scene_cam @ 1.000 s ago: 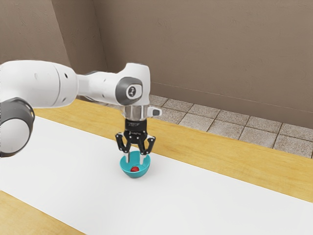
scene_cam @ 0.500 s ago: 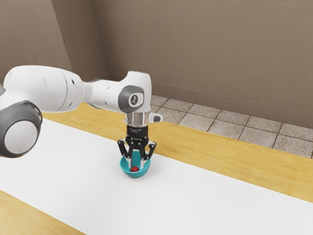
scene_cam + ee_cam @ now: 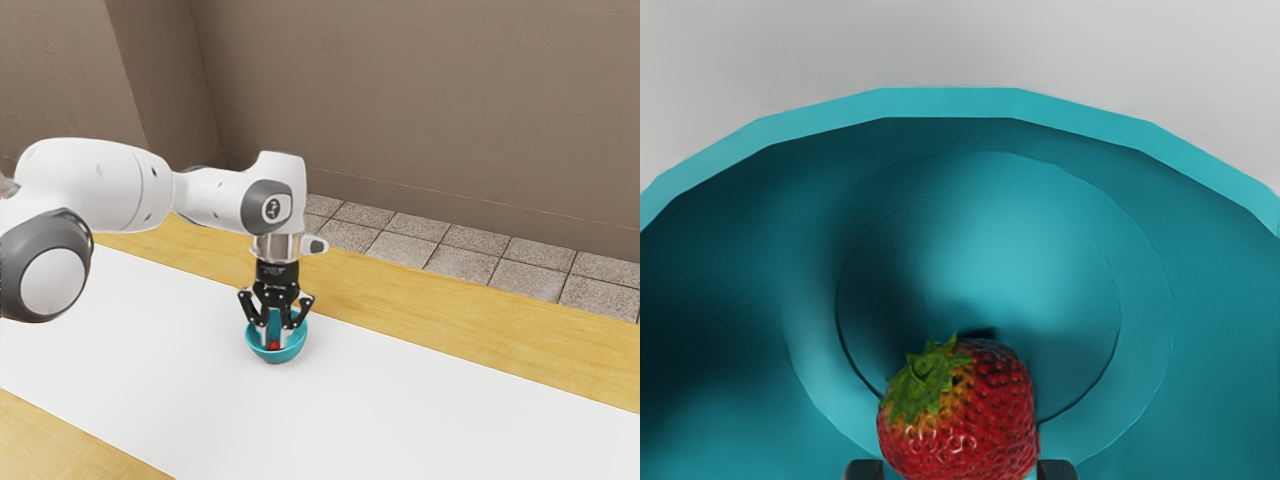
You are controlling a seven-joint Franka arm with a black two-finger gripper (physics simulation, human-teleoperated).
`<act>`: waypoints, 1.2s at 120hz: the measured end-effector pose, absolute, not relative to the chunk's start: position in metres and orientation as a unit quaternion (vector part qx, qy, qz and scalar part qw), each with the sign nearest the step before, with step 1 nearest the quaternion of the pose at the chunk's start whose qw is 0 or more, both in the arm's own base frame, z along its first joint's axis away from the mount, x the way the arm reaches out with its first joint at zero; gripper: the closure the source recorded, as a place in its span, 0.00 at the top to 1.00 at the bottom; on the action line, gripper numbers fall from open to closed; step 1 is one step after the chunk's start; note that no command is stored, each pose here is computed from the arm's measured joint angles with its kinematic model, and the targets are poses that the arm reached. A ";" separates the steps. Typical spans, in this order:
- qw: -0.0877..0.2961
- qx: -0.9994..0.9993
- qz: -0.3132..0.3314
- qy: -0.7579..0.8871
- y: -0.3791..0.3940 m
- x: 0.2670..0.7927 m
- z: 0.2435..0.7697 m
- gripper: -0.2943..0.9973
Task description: Take strawberry from the bowl
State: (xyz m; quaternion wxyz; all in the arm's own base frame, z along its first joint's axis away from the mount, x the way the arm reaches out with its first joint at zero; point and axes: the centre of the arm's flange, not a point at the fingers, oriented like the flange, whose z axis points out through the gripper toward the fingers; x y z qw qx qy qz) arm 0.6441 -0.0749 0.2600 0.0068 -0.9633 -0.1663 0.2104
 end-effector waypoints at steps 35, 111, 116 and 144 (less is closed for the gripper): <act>0.009 -0.961 0.213 -0.174 -0.066 0.649 0.247 0.36; 0.006 -0.978 0.151 -0.142 -0.094 0.645 0.350 0.31; 0.005 -0.982 0.149 -0.115 -0.130 0.636 0.360 0.30; -0.001 -0.987 0.158 -0.040 -0.256 0.625 0.339 0.30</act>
